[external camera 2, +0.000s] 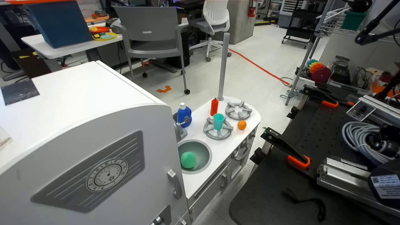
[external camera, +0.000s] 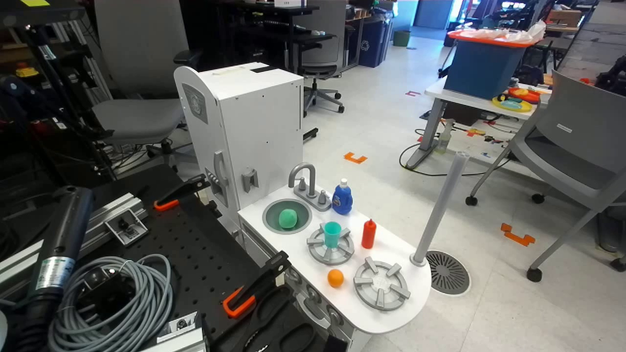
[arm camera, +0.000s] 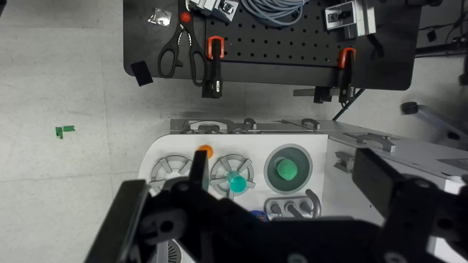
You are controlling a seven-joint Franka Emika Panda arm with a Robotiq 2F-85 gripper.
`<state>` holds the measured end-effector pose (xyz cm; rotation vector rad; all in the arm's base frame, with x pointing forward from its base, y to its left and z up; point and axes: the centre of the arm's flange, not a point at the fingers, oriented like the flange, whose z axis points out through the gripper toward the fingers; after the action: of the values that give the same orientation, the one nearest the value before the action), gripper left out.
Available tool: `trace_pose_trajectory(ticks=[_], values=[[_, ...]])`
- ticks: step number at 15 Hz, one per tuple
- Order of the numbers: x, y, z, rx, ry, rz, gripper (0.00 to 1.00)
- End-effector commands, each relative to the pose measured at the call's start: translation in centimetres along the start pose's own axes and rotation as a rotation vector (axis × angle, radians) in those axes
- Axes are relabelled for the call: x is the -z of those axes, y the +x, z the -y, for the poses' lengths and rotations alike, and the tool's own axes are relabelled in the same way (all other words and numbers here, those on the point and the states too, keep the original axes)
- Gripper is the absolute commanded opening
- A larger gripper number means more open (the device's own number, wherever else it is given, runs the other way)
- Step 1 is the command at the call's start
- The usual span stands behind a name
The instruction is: Move the tap to the right
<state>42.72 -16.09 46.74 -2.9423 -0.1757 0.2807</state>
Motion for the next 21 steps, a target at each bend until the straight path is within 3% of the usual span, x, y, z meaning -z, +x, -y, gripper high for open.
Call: trace_pose_trajectory(ticks=[1, 4, 12, 17, 21], values=[[-2.6, 6.6, 0.9, -0.087, -0.026, 0.064, 1.0], [-7.2, 12.5, 3.5, -0.156, -0.109, 0.087, 1.0], [-23.0, 27.6, 10.3, -0.263, -0.23, 0.034, 1.0], [-31.4, 32.2, 13.9, -0.262, -0.322, 0.007, 1.0], [-36.0, 33.2, 17.6, -0.157, -0.39, 0.0, 1.0]])
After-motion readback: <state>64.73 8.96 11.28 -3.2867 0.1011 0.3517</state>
